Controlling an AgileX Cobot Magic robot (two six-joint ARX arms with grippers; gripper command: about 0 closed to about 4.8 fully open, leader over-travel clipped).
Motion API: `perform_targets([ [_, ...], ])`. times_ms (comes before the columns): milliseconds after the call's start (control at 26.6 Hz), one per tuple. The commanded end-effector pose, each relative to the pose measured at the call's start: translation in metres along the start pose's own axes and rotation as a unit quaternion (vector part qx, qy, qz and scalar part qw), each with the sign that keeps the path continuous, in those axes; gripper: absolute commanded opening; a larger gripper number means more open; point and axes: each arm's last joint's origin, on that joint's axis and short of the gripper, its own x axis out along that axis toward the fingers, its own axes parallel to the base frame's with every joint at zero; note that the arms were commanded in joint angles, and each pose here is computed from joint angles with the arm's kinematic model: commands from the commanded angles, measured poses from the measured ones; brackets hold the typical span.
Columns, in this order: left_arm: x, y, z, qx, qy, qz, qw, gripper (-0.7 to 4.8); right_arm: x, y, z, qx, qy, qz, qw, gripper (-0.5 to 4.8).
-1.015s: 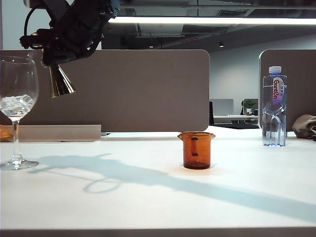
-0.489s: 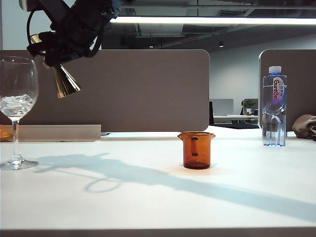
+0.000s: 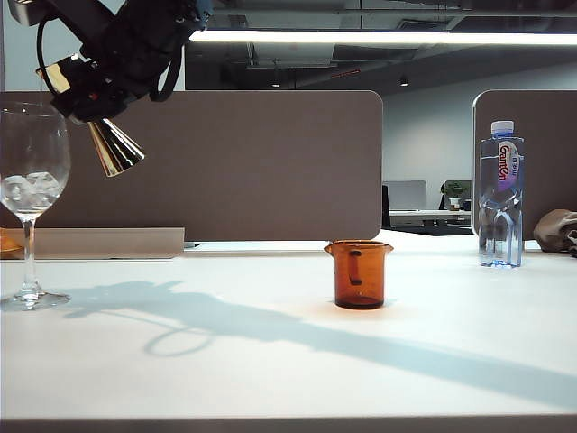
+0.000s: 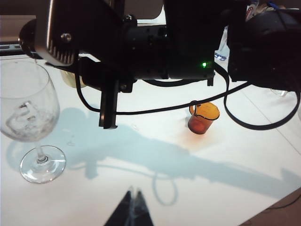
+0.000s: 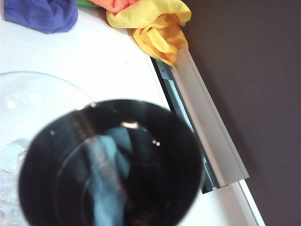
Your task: Pick up the small amber measuring cup and pour the water in it into the jigger, then pick up the jigger and pour the water in it into the wine glass.
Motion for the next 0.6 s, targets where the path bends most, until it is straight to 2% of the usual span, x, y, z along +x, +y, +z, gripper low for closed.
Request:
perform_targets([
  [38,-0.0006,-0.0004,0.0018,0.004,-0.007,-0.002,1.000,-0.02,-0.0051,-0.0050,0.0087,-0.030,-0.016,-0.015,0.999,-0.01],
  [602,-0.0006,-0.0004,0.0018,0.004,-0.007,-0.002,1.000,-0.02,-0.0034,-0.0094,0.0059,-0.089,-0.005,-0.041,0.995,-0.01],
])
